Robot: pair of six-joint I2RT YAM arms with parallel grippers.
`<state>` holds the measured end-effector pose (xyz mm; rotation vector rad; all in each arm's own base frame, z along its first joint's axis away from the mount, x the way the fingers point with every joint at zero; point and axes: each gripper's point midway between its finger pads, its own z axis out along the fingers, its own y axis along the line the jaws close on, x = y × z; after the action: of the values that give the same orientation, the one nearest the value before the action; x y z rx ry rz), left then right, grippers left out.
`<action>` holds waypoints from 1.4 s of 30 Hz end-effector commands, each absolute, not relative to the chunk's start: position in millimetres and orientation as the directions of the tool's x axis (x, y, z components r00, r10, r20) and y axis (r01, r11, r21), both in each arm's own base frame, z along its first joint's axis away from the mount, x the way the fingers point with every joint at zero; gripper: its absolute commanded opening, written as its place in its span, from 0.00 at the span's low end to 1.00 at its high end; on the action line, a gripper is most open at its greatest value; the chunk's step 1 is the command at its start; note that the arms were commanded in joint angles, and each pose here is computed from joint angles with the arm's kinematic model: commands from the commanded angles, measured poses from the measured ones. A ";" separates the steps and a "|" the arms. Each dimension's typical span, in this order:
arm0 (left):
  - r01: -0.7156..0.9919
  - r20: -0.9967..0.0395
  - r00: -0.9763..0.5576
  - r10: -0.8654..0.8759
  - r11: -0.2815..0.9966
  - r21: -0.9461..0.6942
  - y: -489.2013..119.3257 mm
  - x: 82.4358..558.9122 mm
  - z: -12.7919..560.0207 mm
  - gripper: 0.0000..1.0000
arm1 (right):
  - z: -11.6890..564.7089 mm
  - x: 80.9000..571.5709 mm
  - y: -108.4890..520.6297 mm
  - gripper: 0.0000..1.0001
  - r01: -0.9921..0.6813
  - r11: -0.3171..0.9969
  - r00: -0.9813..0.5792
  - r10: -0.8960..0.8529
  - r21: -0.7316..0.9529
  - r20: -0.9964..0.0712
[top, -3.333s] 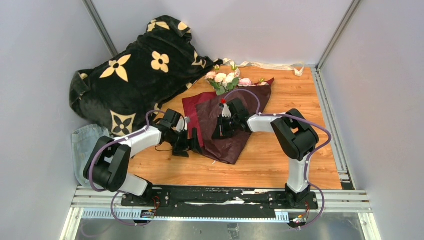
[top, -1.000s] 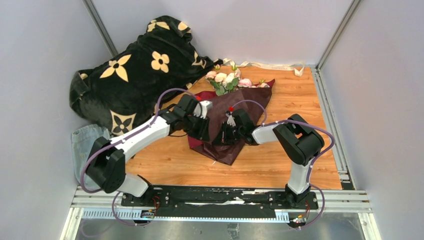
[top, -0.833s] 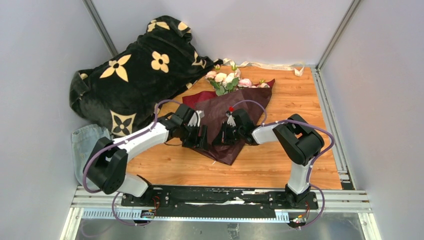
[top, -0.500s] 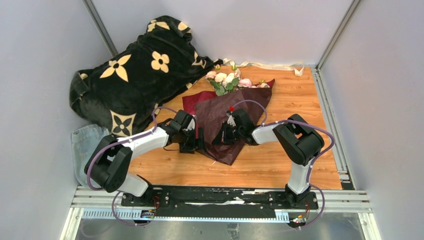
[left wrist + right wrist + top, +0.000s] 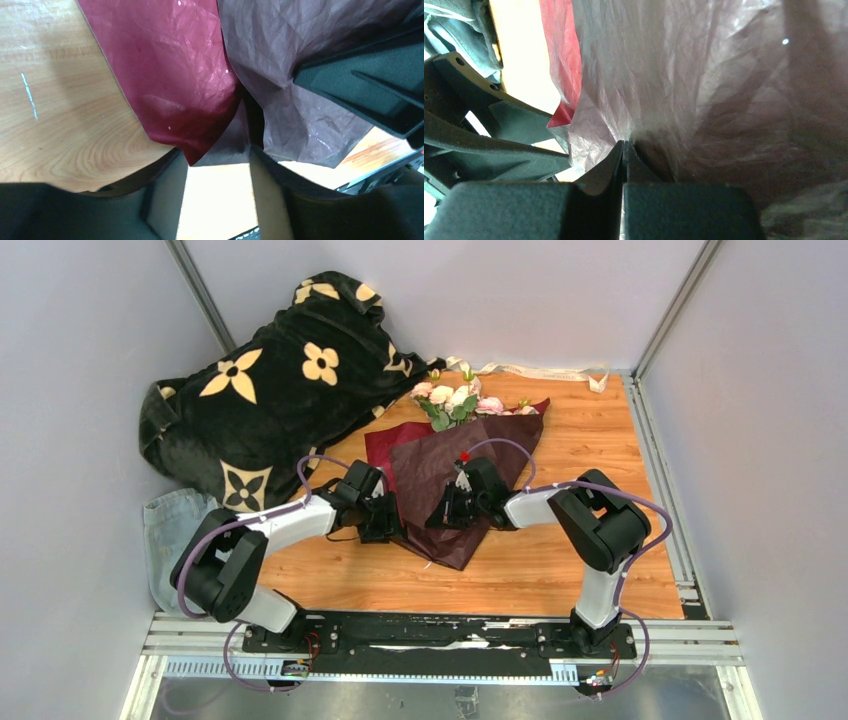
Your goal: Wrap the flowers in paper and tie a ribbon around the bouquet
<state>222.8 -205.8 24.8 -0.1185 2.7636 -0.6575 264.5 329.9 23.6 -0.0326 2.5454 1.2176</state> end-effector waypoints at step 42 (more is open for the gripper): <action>0.957 -0.643 -0.192 0.741 0.286 0.044 -319.4 200.1 74.3 0.00 | 71.7 300.6 314.5 0.00 -0.178 0.540 -0.913 0.222 0.823 -0.343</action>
<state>215.4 -313.4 88.6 1.2839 2.1374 -0.5339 282.9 328.6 47.1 0.0054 2.4493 1.3118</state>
